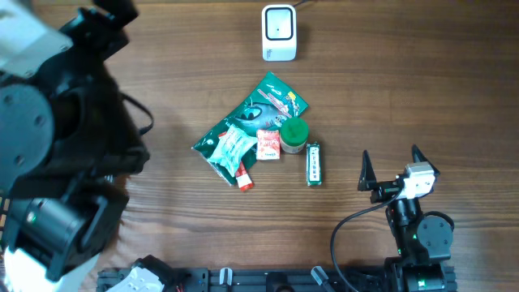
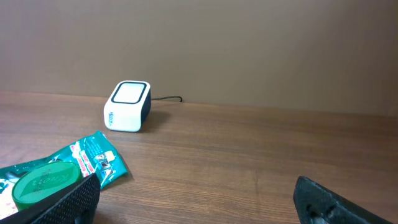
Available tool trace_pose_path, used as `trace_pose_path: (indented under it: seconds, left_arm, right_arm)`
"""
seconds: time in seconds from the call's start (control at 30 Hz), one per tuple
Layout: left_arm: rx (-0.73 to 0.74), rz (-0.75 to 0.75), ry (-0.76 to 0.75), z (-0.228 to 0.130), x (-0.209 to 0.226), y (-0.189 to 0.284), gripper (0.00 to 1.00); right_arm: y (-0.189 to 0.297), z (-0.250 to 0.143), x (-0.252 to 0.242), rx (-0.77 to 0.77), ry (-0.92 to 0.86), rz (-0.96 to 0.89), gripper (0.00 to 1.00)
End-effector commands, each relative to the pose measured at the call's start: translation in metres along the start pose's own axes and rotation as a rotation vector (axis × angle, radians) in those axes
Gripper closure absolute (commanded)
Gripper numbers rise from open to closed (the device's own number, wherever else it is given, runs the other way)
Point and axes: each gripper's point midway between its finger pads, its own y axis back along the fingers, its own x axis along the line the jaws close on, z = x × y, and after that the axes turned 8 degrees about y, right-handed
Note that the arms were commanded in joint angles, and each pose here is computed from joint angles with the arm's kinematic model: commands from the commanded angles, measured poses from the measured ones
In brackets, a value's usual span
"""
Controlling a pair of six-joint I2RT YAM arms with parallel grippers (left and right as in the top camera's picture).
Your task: Scan the item barcode
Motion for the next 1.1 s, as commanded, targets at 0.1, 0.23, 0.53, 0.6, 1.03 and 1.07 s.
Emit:
trace_pose_path:
  seconds: [0.1, 0.23, 0.53, 0.6, 1.03, 1.07]
  left_arm:
    - [-0.032, 0.064, -0.042, 0.028, 0.043, 0.020, 0.00]
    - [-0.029, 0.017, 0.018, 0.027, 0.058, 0.033, 0.00]
    - [-0.116, -0.160, 0.161, 0.048, 0.114, 0.085, 0.00]
    - [-0.161, -0.192, 0.161, 0.059, 0.127, 0.104, 0.00]
    - [-0.281, -0.296, 0.289, 0.086, 0.180, 0.204, 0.00]
    - [-0.278, -0.299, 0.287, 0.085, 0.180, 0.205, 0.00]
  right_arm:
    - [0.000, 0.001, -0.002, -0.006, -0.010, -0.010, 0.00]
    - [0.000, 0.001, -0.002, -0.006, -0.010, -0.010, 0.00]
    - [0.000, 0.001, -0.002, -0.006, -0.010, -0.010, 0.00]
    - [0.000, 0.001, -0.002, -0.006, -0.010, -0.010, 0.00]
    - [0.000, 0.001, -0.002, -0.006, -0.009, -0.010, 0.00]
    - [0.000, 0.001, -0.002, -0.006, -0.010, -0.010, 0.00]
